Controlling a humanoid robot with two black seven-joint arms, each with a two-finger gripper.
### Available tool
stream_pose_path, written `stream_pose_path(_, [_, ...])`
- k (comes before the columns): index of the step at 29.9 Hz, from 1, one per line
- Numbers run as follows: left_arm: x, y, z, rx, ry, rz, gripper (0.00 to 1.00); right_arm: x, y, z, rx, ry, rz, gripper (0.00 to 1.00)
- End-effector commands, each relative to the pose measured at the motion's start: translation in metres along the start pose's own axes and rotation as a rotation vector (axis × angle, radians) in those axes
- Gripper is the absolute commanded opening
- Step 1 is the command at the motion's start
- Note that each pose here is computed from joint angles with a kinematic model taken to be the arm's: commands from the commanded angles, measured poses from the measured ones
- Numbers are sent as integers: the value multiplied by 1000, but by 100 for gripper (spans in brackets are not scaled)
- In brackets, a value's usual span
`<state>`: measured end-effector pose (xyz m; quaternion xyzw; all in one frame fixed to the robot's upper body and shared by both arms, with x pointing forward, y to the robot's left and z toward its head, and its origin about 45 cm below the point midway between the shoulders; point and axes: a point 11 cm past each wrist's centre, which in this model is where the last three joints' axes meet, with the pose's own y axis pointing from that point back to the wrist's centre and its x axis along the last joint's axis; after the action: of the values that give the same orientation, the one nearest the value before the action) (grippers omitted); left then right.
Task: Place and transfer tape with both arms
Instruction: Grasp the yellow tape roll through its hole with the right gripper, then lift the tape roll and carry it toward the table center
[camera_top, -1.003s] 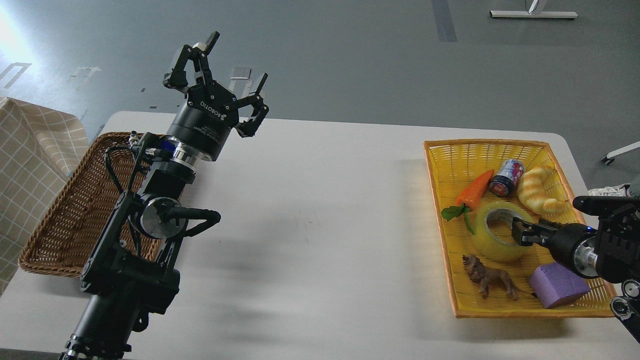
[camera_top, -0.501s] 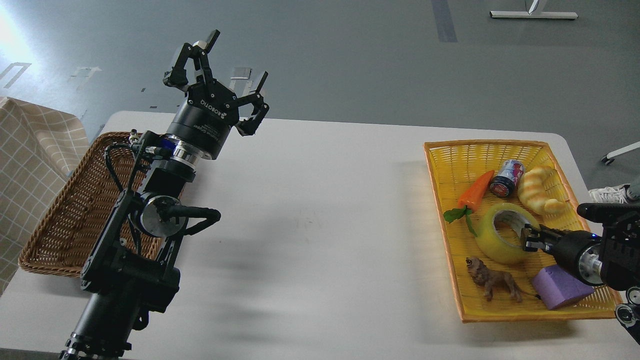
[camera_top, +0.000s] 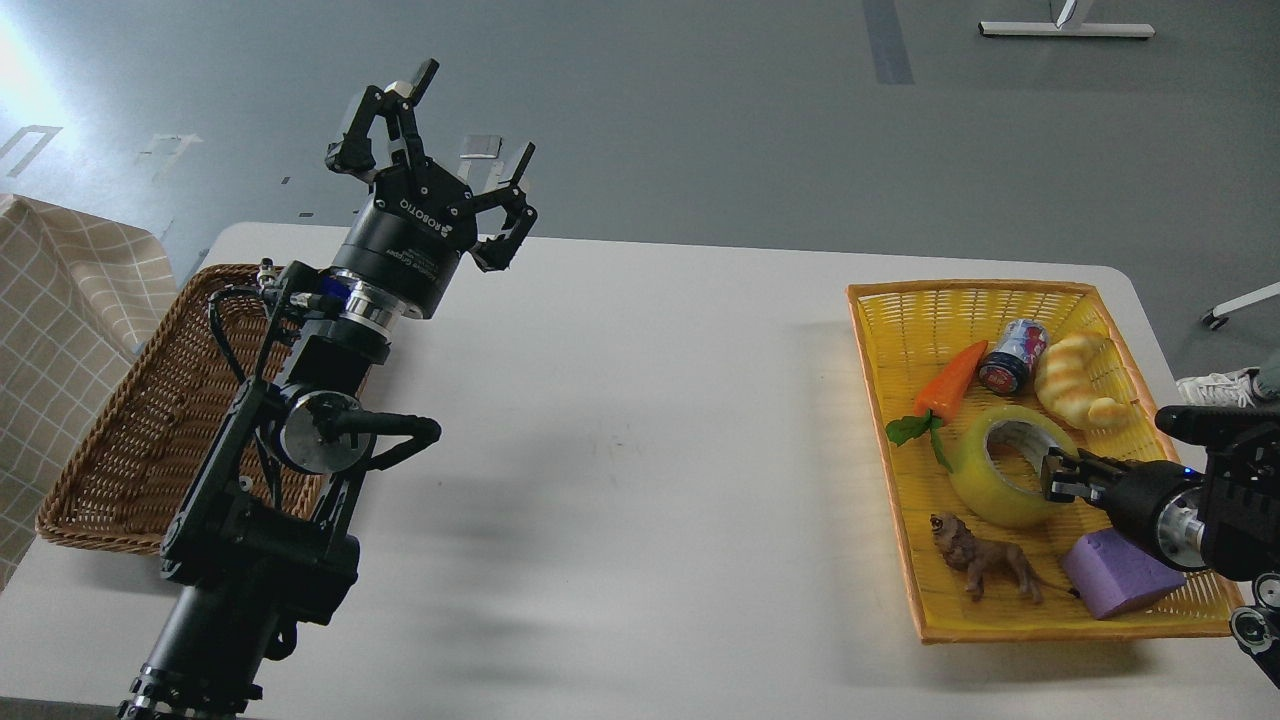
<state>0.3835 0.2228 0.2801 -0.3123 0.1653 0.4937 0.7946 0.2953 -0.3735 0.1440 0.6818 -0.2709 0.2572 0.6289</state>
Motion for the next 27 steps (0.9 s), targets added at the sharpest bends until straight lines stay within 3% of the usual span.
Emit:
stream_pose_path(1, [0,0,0,1,0,0,98,11,4,2,8,-50,26,0])
stream_pose_path(13, [1,1,-1,2,2,4,98,39,16,-1,45,-87,95,0])
stream_pose_path(16, [0,1,-1,1,2,2,98,58,19,-4,63,-103,135,0])
stream_pose_path(23, [1,2,-1,3,0,5,98,141,34,-30,138,-82,305,0])
stream_pose_path(27, [1,2,-1,3,0,5,98,160,29,-61,202,-52,326,0])
